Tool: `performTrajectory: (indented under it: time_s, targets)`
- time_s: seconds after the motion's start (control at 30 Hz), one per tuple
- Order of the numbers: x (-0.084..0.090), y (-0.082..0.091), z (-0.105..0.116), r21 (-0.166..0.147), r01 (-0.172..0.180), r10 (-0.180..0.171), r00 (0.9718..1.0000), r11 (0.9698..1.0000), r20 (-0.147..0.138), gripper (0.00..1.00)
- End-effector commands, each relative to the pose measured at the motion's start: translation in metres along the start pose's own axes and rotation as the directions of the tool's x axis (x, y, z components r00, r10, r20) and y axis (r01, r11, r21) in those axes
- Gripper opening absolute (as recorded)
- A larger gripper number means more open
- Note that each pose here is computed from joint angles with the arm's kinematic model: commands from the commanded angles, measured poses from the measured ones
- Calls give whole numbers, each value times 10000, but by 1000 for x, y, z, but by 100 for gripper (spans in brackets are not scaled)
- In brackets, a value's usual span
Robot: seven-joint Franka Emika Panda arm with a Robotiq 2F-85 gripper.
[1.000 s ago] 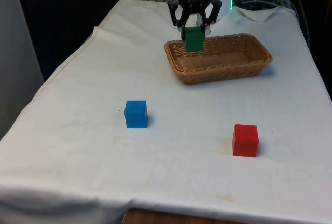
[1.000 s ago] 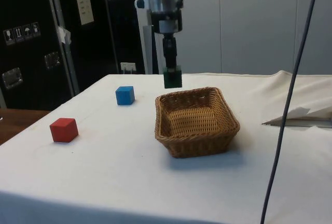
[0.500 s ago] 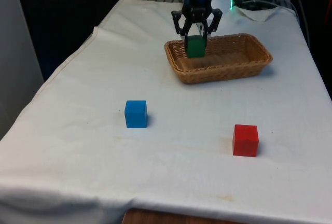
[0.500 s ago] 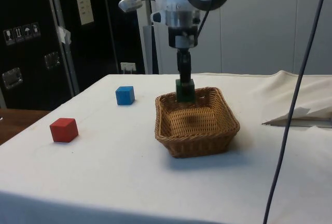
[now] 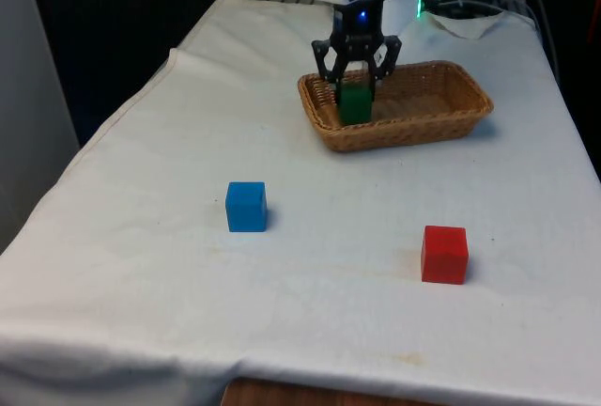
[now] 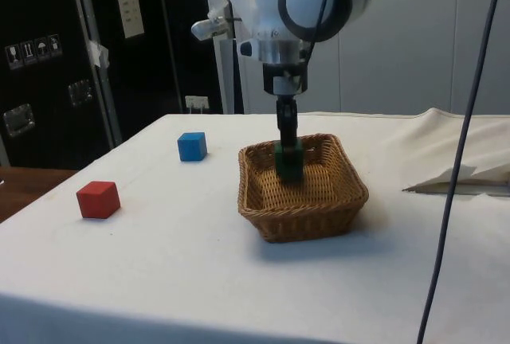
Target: Pick up exactly two blocks and place them into the basket.
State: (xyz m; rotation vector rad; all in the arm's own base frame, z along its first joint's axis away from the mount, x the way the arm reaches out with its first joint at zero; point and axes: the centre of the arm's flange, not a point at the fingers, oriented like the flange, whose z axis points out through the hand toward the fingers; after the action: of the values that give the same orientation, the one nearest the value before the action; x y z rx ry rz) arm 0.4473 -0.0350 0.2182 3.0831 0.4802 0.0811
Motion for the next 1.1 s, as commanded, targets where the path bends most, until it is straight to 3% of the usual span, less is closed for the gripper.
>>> performTrajectory:
  time_s: [0.0, 0.2, 0.23, 0.27, 0.3, 0.53, 0.57, 0.83, 0.87, 0.9, 1.07]
  targets:
    - [1, -2, -2, 119, 8, -7, 9999, 9999, -103, 16]
    - [1, -2, 1, 150, 8, -7, 10000, 9999, -71, 79]
    - [1, -2, 1, 153, 10, -9, 10000, 9999, -74, 97]
    - [0, 0, 3, 56, 6, -6, 10000, 10000, 40, 100]
    - [1, -3, 1, 158, 11, -10, 10000, 9999, -76, 100]
    - [3, -3, -4, 122, -31, 32, 9999, 9999, -103, 100]
    - [1, 0, 3, 54, -2, 2, 10000, 10000, 19, 100]
    - [17, -11, -29, 108, -191, 195, 9989, 9998, -415, 100]
    - [14, -11, -30, 244, -144, 156, 9986, 9996, -499, 100]
    - [19, -12, -33, 111, -187, 192, 9988, 9998, -460, 100]
    - [29, -21, -53, 93, -275, 281, 9973, 9996, -675, 100]
